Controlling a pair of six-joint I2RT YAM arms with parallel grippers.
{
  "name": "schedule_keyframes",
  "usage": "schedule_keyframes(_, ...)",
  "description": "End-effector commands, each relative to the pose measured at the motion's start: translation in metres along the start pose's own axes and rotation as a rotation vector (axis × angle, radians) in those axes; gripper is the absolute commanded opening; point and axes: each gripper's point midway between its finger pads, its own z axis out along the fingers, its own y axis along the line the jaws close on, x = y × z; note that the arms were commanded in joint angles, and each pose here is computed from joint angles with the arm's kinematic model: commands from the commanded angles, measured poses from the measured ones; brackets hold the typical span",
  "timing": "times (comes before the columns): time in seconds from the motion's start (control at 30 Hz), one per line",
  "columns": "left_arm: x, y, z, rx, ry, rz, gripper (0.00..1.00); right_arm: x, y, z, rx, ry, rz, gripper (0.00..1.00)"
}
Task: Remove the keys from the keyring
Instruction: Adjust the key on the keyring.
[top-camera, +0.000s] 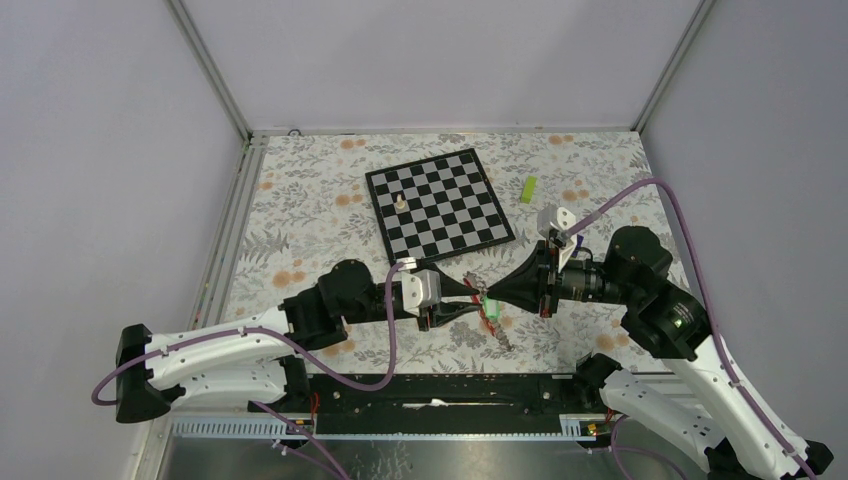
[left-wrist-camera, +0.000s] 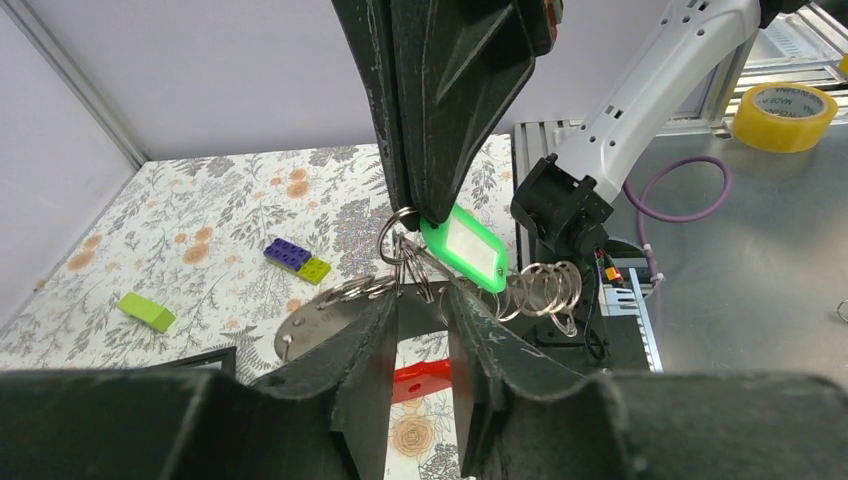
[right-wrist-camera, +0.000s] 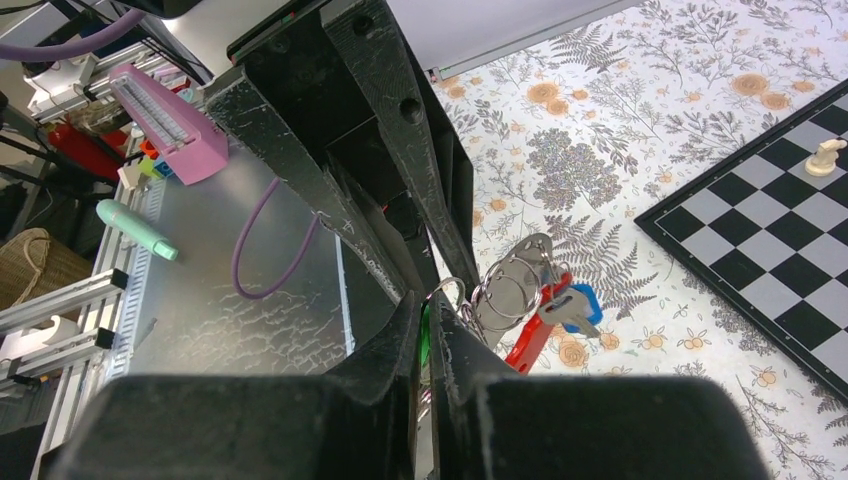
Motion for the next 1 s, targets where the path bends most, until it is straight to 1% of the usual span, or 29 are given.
schedule_keyframes(0.0,-0.037,0.007,0.0,-0.027,-0.098,0.019,0.32,-0.02,0.01,-0.003,-0.033,-0.055,-0.041,0.0)
schedule_keyframes(0.2,-0.035,0.008,0.002,-0.034,-0.097,0.012,0.36,-0.018,0.011,-0.001,-0.046,-0.044,-0.024,0.0)
schedule_keyframes(0.53,-0.037,0.016,0.0,-0.08,-0.108,0.002,0.36,-0.014,0.013,-0.002,-0.059,-0.022,-0.027,0.0)
schedule_keyframes(0.77,-0.044,0.013,-0.005,-0.069,-0.127,0.016,0.37,-0.006,0.008,-0.005,-0.03,0.034,-0.04,0.0)
schedule_keyframes(0.97,-0.038,0.013,-0.013,-0.089,-0.123,-0.009,0.38,-0.008,0.007,-0.007,-0.015,0.021,-0.061,0.0)
